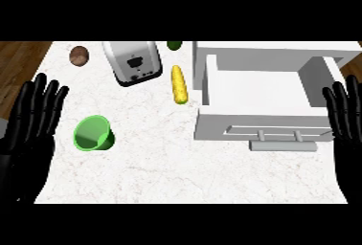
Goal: Pick up the cup, place it into the drawer and close the drawer
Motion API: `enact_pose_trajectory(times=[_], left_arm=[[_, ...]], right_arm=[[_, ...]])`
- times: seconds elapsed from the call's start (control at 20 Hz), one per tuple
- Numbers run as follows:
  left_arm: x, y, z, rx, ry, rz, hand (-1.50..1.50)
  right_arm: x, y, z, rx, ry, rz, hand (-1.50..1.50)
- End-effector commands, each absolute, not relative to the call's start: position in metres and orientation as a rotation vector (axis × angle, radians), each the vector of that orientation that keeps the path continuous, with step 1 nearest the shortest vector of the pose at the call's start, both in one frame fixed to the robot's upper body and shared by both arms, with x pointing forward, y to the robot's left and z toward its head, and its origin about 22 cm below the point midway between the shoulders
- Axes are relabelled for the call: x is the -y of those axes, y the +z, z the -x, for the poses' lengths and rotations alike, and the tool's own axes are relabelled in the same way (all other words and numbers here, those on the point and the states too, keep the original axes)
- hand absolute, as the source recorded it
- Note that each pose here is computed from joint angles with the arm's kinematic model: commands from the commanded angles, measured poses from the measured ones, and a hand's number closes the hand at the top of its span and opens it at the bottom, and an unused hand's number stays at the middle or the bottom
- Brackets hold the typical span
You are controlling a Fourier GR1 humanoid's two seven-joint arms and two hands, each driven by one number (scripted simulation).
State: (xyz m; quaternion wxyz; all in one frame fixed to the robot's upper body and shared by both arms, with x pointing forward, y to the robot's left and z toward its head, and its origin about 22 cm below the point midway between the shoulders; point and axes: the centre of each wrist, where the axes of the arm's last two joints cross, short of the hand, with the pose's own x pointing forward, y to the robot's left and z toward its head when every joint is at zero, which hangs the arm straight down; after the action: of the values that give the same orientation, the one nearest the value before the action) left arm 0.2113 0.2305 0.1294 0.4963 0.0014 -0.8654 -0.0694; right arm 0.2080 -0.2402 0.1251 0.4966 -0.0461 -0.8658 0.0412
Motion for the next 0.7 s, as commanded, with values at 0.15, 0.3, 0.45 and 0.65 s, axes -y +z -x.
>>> enact_pose_trajectory(times=[0.15, 0.3, 0.45, 0.65], left_arm=[[-0.229, 0.107, -0.197, 2.068, -0.181, 0.137, -1.5], [-0.247, 0.103, -0.203, 1.912, -0.027, 0.283, -1.5], [-0.263, 0.099, -0.207, 1.906, 0.009, 0.317, -1.5], [-0.281, 0.079, -0.209, 1.876, 0.012, 0.321, -1.5]], right_arm=[[0.246, 0.115, -0.203, 2.109, 0.09, 0.109, -1.5], [0.241, 0.124, -0.208, 2.029, 0.199, 0.091, -1.5], [0.24, 0.119, -0.2, 2.026, 0.208, 0.094, -1.5], [0.244, 0.132, -0.208, 2.031, 0.216, 0.089, -1.5]])
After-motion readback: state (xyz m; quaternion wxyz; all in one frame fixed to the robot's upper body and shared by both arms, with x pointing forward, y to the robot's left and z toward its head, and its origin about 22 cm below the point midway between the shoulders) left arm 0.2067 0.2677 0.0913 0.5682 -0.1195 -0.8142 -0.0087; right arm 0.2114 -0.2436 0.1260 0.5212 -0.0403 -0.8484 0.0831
